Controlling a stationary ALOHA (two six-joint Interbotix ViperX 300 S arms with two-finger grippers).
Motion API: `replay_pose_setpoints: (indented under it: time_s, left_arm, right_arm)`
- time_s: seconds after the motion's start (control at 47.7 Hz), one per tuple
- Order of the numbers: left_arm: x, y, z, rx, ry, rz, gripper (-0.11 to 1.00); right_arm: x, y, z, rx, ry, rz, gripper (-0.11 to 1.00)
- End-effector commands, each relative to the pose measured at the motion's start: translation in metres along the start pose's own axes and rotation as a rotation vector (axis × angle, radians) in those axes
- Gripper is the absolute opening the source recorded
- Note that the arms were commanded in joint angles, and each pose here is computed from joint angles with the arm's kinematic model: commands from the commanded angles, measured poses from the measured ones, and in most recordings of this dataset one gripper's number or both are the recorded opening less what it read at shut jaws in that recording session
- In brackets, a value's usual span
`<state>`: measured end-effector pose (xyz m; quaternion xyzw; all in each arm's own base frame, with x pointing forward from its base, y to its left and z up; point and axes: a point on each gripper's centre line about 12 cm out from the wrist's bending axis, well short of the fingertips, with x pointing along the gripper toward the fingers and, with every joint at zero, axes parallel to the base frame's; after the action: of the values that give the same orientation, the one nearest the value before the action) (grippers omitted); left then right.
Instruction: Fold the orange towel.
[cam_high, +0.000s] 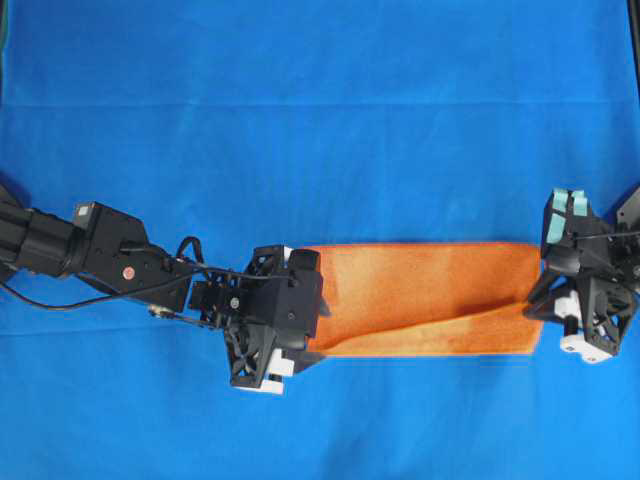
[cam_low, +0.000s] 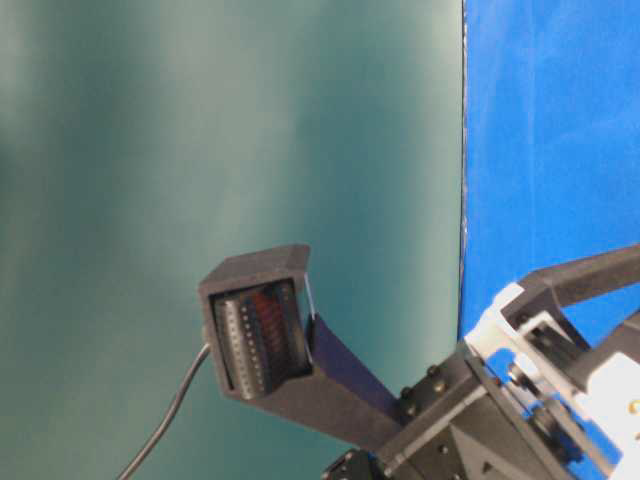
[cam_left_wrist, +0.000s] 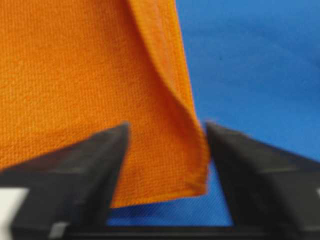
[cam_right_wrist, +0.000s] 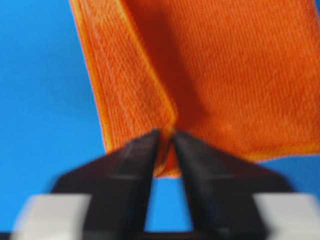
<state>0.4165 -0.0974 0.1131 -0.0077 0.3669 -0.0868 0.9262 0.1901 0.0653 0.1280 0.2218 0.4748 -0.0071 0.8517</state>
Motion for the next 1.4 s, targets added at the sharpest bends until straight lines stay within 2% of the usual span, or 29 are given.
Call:
replay_pose_setpoints:
  time_s: [0.0,0.042,0.105,0.21,0.272,0.419,0.587,0.88,1.153,1.383]
  left_arm:
    - [-0.012,-0.002,0.021,0.005,-0.055,-0.006,0.71]
    - [-0.016,-0.001,0.024,0.013,-0.061,-0.004,0.79]
    - [-0.023,-0.001,0.030,0.017,-0.069,-0.003,0.78]
    - [-0.038,0.006,0.039,0.007,-0.086,0.009,0.72]
    - [-0.043,0.017,0.039,-0.008,-0.084,0.029,0.70]
    - [-0.046,0.043,0.036,-0.049,-0.078,0.076,0.69]
    - [-0.045,0.058,0.034,-0.072,-0.071,0.103,0.69]
    - [-0.023,0.066,0.015,-0.085,-0.010,0.115,0.69]
    - [0.000,0.084,-0.016,-0.118,0.080,0.144,0.69]
    - [0.001,0.084,-0.021,-0.127,0.096,0.145,0.69]
  right_arm:
    - [-0.006,0.009,0.009,-0.015,-0.026,0.023,0.44]
    - [-0.009,0.010,0.011,-0.029,-0.030,0.024,0.55]
    - [-0.015,0.012,0.014,-0.048,-0.037,0.024,0.66]
    - [-0.031,0.013,0.022,-0.099,-0.076,0.018,0.61]
    - [-0.039,0.008,0.025,-0.112,-0.104,-0.001,0.61]
    - [-0.049,-0.013,0.034,-0.106,-0.143,-0.097,0.62]
    - [-0.043,-0.033,0.035,-0.078,-0.106,-0.195,0.62]
    - [-0.012,-0.053,0.027,-0.052,0.006,-0.276,0.62]
    - [0.008,-0.060,0.021,-0.047,0.034,-0.272,0.62]
    - [0.013,-0.060,0.019,-0.046,0.027,-0.257,0.61]
